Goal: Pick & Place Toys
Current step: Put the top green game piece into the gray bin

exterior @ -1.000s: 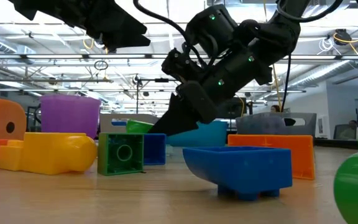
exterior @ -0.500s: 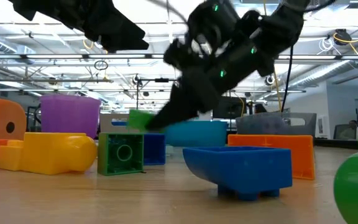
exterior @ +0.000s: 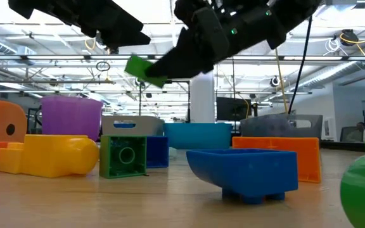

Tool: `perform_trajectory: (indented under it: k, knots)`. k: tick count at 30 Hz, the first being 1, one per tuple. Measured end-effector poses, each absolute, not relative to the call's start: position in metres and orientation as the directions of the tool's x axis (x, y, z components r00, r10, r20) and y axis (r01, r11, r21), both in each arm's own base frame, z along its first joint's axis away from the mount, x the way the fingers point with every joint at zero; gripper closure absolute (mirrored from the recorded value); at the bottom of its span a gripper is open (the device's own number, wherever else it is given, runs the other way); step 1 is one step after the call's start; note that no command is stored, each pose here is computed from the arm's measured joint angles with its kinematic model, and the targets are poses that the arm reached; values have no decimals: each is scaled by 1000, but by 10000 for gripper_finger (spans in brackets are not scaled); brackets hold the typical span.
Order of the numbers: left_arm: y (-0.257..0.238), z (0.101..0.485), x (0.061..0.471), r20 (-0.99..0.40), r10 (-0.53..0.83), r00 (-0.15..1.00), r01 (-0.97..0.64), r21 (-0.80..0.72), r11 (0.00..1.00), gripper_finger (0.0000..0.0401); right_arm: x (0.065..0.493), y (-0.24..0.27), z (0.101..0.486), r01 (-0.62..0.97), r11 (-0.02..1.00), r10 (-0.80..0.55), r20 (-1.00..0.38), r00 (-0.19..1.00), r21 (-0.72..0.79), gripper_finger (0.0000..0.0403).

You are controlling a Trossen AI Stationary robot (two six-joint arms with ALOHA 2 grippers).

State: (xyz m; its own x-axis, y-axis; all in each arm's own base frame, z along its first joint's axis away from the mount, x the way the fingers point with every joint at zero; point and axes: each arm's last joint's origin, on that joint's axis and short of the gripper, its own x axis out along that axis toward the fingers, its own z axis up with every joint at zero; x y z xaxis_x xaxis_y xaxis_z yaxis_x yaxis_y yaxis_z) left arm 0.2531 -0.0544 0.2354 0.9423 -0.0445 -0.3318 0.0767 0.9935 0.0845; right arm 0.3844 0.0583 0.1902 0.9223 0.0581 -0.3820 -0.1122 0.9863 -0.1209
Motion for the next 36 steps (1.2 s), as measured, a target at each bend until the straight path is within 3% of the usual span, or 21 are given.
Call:
perform_trajectory:
  k: [4, 17, 36]
  knots:
    - [-59, 234, 253, -335, -57, 940, 92, 90, 992, 144, 382, 57, 201, -69, 984, 9, -346, 938, -163, 236]
    - [-58, 223, 258, -376, 19, 927, 37, 141, 989, 144, 378, 57, 226, -64, 984, 23, -242, 970, -166, 235]
    - [-58, 228, 261, -324, 29, 946, 33, 185, 982, 144, 377, 56, 218, -69, 985, 16, -310, 951, -160, 234]
